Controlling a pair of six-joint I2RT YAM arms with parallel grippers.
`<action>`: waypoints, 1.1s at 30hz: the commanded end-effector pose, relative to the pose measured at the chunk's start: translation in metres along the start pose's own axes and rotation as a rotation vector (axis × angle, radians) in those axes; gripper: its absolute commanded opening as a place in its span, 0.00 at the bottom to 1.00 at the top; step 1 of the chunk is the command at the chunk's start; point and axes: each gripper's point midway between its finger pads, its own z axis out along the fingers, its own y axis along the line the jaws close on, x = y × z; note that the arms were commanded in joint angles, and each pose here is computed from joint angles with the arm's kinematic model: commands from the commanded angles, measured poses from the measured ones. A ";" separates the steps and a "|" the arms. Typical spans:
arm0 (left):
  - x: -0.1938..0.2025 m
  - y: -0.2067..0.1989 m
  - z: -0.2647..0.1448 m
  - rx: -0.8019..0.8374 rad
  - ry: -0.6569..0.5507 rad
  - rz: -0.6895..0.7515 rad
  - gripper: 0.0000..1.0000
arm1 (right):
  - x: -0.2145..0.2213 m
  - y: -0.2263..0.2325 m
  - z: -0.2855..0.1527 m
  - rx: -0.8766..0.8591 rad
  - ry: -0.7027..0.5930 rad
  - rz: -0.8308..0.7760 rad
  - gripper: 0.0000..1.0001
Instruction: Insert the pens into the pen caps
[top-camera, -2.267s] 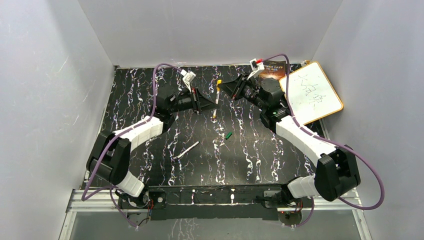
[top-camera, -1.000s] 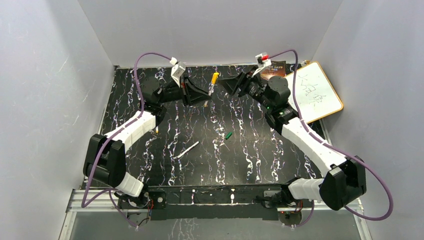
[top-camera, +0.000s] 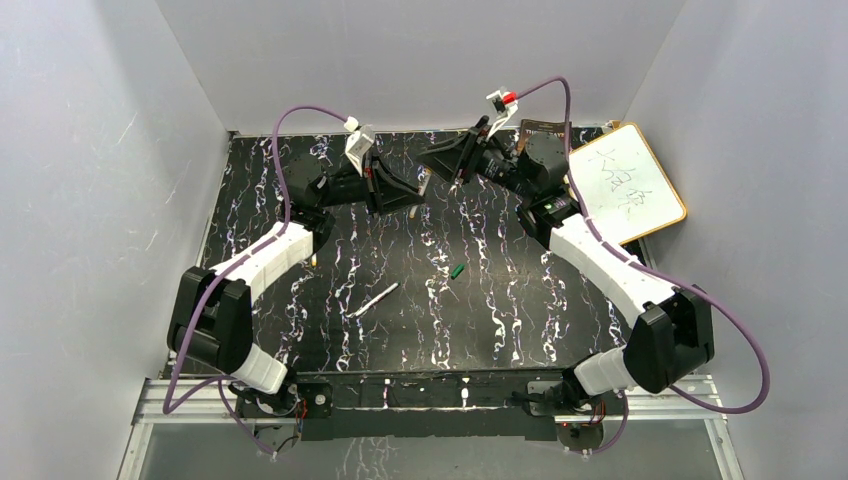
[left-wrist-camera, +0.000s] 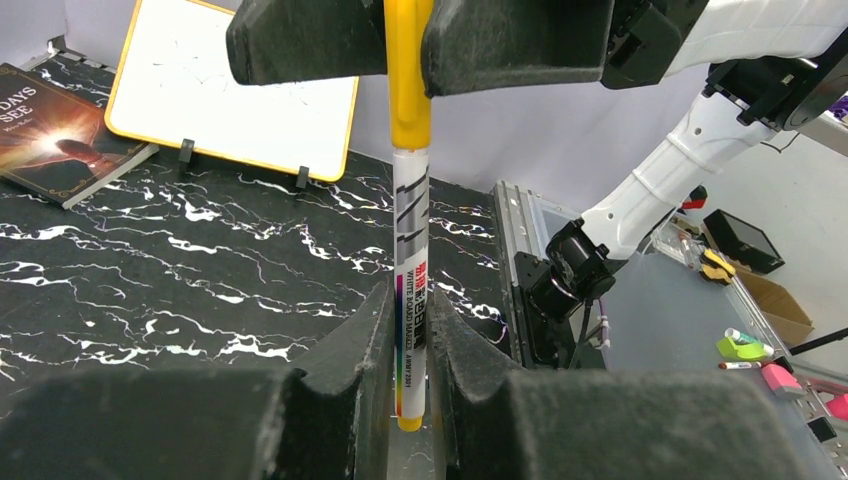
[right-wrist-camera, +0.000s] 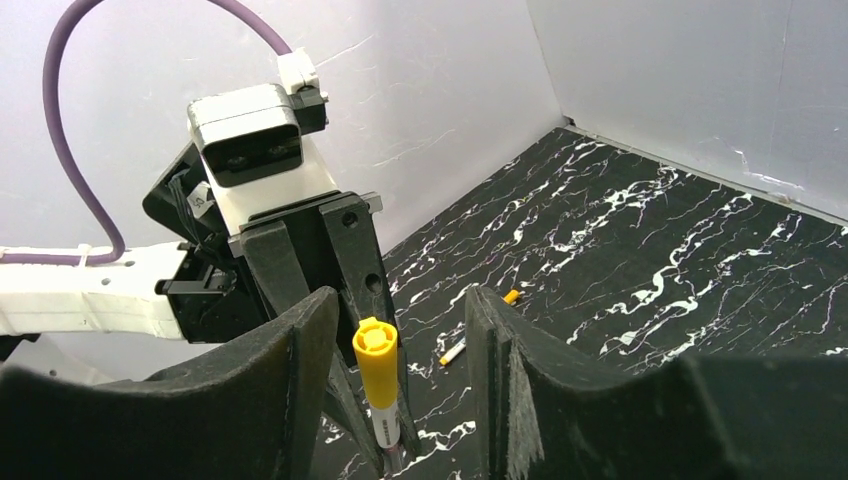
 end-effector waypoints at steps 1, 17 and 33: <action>-0.021 -0.010 0.004 0.040 -0.028 0.083 0.00 | -0.026 0.019 0.005 -0.064 -0.057 -0.055 0.43; -0.040 -0.001 0.006 -0.028 -0.092 0.058 0.00 | -0.011 0.018 0.007 -0.055 -0.024 -0.020 0.00; -0.066 0.007 0.011 -0.039 -0.116 0.101 0.00 | 0.038 0.018 0.007 -0.013 0.128 -0.017 0.00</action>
